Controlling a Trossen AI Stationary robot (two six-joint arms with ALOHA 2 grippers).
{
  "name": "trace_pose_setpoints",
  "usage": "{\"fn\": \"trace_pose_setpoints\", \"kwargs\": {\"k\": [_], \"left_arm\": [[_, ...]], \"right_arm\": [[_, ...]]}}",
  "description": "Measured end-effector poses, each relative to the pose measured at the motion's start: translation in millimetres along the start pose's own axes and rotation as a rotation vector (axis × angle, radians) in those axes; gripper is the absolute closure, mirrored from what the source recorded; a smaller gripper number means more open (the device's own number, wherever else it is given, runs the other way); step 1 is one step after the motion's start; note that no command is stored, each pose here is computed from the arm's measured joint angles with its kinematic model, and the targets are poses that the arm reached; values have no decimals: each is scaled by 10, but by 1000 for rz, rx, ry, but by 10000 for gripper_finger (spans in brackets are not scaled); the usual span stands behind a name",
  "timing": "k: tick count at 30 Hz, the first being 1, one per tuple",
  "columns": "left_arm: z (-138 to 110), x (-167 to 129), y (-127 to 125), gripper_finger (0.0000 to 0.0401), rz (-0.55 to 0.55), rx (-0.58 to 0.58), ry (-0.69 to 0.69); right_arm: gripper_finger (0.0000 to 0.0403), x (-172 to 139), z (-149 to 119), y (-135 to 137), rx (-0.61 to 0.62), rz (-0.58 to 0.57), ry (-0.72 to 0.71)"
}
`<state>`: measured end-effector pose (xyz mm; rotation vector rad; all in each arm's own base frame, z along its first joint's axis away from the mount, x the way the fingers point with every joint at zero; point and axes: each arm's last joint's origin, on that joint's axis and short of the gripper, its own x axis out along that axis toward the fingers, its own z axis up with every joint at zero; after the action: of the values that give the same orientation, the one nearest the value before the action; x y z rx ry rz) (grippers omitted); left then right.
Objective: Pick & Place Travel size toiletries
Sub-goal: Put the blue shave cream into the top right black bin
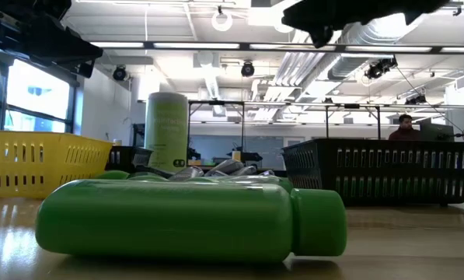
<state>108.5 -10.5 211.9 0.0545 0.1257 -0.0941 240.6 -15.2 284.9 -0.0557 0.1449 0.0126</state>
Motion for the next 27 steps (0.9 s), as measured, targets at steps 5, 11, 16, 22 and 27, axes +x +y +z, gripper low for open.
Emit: {"fn": "trace_pose_setpoints", "kwargs": {"k": [5,11,16,22,27], "left_arm": [[0,0,0,401,0,0,0],[0,0,0,401,0,0,0],[0,0,0,401,1,3,0],[-24,0,-1,401,1,31,25],[-23,0,0,401,2,32,24]], "right_arm": [[317,229,132,0,-12,17,71],[317,489,267,0,-25,51,104],[317,809,310,66,-114,95,156],[317,1234,299,163,-168,148,283],[317,1492,299,254,-211,194,420]]}}
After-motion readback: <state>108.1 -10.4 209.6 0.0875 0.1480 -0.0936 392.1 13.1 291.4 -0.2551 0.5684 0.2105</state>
